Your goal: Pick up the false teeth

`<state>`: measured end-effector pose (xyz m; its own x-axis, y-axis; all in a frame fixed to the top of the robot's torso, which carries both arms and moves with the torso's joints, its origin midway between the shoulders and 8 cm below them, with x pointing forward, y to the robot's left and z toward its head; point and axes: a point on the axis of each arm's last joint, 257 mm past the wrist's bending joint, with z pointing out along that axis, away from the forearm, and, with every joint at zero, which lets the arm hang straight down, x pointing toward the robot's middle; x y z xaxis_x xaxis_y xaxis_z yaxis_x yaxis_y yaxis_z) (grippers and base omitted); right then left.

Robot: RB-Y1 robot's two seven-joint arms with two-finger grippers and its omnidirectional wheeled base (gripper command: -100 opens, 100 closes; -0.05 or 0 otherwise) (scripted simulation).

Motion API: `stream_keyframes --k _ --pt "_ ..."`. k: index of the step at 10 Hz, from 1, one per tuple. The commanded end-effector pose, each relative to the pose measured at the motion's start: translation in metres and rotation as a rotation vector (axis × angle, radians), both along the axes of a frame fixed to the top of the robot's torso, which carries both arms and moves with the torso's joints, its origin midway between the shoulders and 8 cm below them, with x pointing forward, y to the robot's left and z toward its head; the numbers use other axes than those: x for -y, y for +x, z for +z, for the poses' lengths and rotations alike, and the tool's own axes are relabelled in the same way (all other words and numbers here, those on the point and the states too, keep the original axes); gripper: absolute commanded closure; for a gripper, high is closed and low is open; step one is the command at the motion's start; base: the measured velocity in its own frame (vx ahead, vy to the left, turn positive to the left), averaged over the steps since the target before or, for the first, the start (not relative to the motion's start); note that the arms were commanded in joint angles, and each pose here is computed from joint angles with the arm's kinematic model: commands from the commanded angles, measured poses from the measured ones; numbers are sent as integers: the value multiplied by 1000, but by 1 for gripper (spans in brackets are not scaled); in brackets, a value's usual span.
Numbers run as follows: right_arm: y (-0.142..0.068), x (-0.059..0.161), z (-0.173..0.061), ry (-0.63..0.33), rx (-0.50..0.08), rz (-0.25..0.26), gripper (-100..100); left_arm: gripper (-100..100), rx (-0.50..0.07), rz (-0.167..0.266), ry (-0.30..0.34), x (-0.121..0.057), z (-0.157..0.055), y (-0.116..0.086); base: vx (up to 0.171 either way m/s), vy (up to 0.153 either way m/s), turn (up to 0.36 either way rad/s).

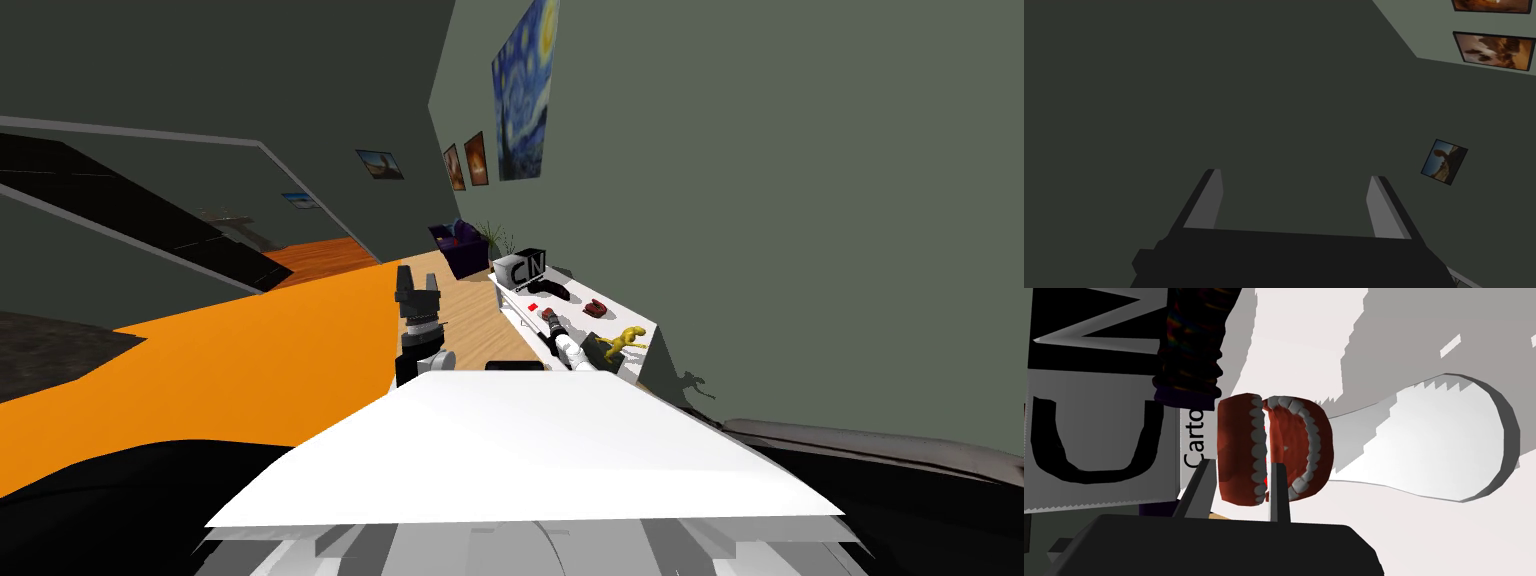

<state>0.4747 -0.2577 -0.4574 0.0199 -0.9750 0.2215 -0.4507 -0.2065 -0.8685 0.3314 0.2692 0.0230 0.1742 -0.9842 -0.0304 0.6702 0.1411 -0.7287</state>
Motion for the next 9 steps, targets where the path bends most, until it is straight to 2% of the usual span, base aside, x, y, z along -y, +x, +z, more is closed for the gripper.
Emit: stream_keyframes --k 1,2,9 --pt "0 0 0 0 0 0 0 0 0 0 0 0 0 0 0 0 0" --pt "1 -5 1 0 -2 7 100 0 0 0 0 0 0 0 -19 -14 -102" --pt "15 -35 6 0 -5 53 100 0 0 0 0 0 0 0 -37 -10 -68"
